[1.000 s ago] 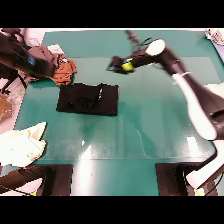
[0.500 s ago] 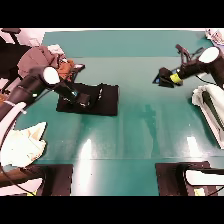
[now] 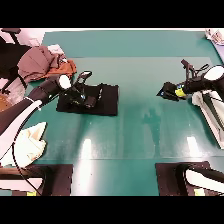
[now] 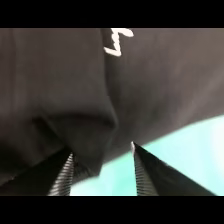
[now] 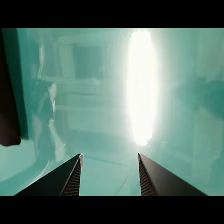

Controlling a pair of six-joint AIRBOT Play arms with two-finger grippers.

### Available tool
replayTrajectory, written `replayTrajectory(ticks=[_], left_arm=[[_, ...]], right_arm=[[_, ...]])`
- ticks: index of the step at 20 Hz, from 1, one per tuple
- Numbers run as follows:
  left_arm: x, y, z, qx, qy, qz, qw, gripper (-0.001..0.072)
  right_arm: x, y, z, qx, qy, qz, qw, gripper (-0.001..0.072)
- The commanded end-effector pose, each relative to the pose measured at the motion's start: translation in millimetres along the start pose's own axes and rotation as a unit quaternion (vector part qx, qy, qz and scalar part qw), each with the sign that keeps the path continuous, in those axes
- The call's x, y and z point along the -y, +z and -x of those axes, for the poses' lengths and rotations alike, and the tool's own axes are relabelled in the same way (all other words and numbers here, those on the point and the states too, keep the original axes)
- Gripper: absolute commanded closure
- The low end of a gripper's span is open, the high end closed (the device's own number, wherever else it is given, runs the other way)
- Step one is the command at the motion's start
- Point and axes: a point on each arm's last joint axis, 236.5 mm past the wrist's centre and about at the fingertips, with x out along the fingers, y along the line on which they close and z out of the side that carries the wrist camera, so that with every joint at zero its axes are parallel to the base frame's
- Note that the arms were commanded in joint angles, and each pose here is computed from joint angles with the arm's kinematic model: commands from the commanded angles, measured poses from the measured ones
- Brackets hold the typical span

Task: Fold the shirts.

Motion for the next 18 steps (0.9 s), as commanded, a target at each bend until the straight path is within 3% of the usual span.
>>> replayTrajectory(ticks=[1,2,3,6,11,18], left_arm=[[-1.2,14.3,-2.7,0.030,0.001,0.000,1.000,0.0398],[-1.7,14.3,-2.7,0.030,0.002,-0.004,1.000,0.0620],[-2.5,14.2,-2.4,0.029,0.004,-0.011,1.000,0.0681],[-14.1,19.0,18.2,0.015,0.044,-0.037,0.998,0.0682],[-79.6,73.5,118.7,0.085,0.241,-0.040,0.966,0.0682],[-151.3,92.1,109.1,0.114,0.270,0.019,0.956,0.0678]], right_arm=[[1.5,-7.4,0.1,0.001,0.002,0.001,1.000,0.0301],[1.4,-7.4,0.1,0.001,0.002,0.001,1.000,0.0302],[1.2,-7.4,0.0,0.001,0.002,0.001,1.000,0.0302],[-4.4,-11.1,-3.0,-0.004,0.003,0.011,1.000,0.0302],[-30.5,-31.6,-27.5,-0.041,0.010,0.052,0.998,0.0301],[-84.2,-66.8,-66.4,-0.085,0.050,0.098,0.990,0.0301]])
